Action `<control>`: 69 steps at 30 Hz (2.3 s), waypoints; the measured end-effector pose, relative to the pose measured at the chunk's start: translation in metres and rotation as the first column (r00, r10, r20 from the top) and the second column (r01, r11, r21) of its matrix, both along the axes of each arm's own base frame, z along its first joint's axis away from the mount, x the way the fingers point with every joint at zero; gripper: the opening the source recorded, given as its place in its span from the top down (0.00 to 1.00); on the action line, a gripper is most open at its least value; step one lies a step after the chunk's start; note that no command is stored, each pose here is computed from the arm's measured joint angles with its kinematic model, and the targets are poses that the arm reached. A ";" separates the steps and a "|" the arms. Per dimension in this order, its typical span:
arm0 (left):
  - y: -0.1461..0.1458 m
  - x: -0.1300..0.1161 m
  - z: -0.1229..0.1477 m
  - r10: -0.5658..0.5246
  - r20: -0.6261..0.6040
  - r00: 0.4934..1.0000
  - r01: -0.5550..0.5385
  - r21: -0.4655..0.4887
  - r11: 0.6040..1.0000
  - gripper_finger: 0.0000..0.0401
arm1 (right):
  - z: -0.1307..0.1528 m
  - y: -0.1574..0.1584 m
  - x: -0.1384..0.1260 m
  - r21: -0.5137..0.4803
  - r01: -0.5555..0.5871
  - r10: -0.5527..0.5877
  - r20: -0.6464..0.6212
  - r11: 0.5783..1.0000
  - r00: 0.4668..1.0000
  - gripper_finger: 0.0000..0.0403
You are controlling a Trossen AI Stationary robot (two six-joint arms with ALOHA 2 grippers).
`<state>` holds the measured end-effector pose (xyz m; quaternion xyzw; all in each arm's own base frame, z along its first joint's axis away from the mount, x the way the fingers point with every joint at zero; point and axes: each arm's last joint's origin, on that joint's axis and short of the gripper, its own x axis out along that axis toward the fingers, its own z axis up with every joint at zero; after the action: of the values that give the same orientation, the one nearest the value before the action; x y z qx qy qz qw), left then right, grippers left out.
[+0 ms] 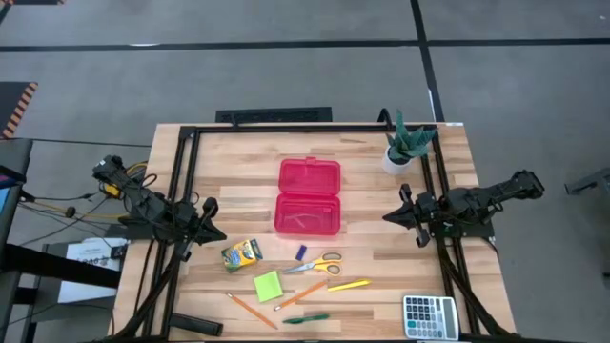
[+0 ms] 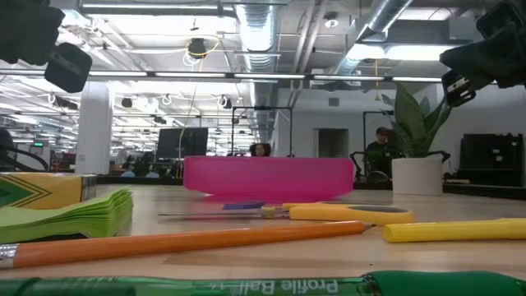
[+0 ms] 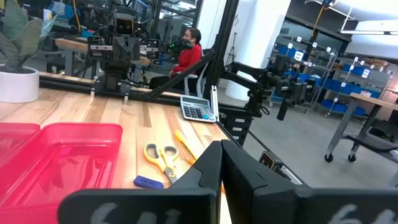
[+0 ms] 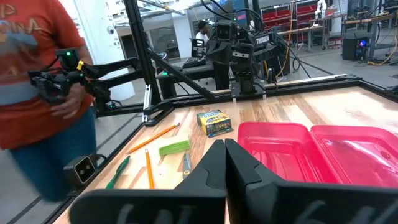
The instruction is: Pack school essentials
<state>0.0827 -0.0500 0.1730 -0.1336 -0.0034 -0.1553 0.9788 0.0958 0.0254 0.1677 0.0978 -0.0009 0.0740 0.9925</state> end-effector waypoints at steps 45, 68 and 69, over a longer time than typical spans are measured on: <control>0.021 -0.012 0.057 0.314 0.174 0.933 -0.050 -0.803 0.593 0.50 | 0.008 -0.001 0.000 0.542 -0.025 0.024 0.010 0.840 1.000 0.98; -0.086 0.155 0.140 0.380 -0.427 0.821 -0.498 -0.209 0.841 0.43 | 0.006 -0.001 0.000 0.678 -0.008 0.041 -0.032 0.735 0.999 0.98; -0.092 0.167 0.134 0.404 -0.436 0.804 -0.505 -0.142 0.852 0.43 | 0.005 -0.001 0.000 0.671 -0.003 0.041 -0.041 0.742 0.998 0.98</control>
<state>0.2495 -0.1419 0.3075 -0.2796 0.1398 0.1171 0.9427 0.0958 0.0247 0.1728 0.4496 -0.0001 0.0776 0.8898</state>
